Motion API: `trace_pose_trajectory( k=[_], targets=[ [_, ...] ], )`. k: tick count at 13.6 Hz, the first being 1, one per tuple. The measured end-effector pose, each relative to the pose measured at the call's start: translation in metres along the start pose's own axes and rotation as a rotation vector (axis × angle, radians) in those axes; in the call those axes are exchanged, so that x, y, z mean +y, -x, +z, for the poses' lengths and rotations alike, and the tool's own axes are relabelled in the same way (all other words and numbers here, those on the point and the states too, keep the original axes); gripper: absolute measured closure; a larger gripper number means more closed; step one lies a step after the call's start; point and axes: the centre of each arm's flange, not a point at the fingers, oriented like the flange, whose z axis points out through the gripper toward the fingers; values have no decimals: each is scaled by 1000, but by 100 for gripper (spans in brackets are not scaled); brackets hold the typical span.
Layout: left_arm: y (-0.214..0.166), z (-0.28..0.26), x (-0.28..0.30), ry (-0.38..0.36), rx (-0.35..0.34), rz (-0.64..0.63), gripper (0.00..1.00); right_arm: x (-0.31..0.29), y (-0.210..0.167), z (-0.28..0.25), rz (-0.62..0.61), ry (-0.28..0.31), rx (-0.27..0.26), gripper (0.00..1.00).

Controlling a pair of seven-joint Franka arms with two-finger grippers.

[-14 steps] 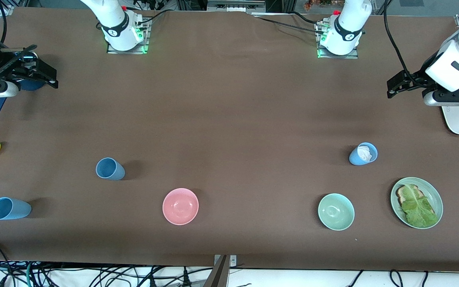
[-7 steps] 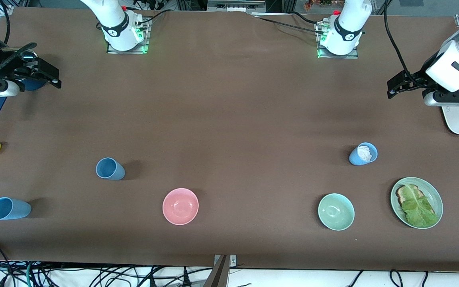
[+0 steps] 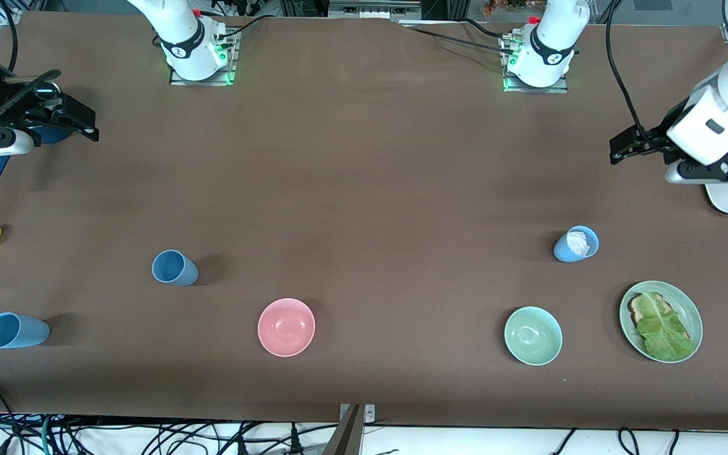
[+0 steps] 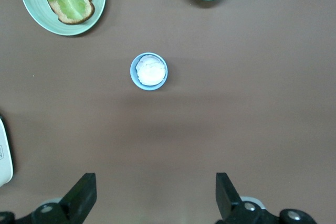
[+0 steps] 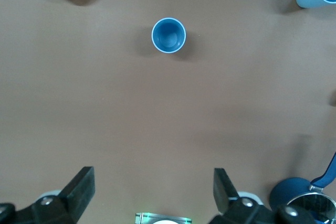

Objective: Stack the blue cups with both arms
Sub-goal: 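Reach the left gripper to the tissue-filled light blue cup and grasp it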

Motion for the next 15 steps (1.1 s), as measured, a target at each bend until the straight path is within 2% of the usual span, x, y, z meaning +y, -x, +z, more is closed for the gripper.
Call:
trace_pose_trajectory(
  k=[1,7,10,13,15],
  targets=[
    [-7,10,-2,-1,-12,-4,0,0,0,0,0,0,0,0],
    [-61,70,-58,-24,32,96,0,1,0,0,2,0,-1,0],
    [-84,136,-65,-96,52,139,0,1,-1,1,2,0,-2,0],
    [-88,214,-62,-89,109,163,0,1,-1,2,2,0,-3,0],
    [-83,252,-68,-79,100,157,0,1,-1,2,2,0,-4,0]
  ],
)
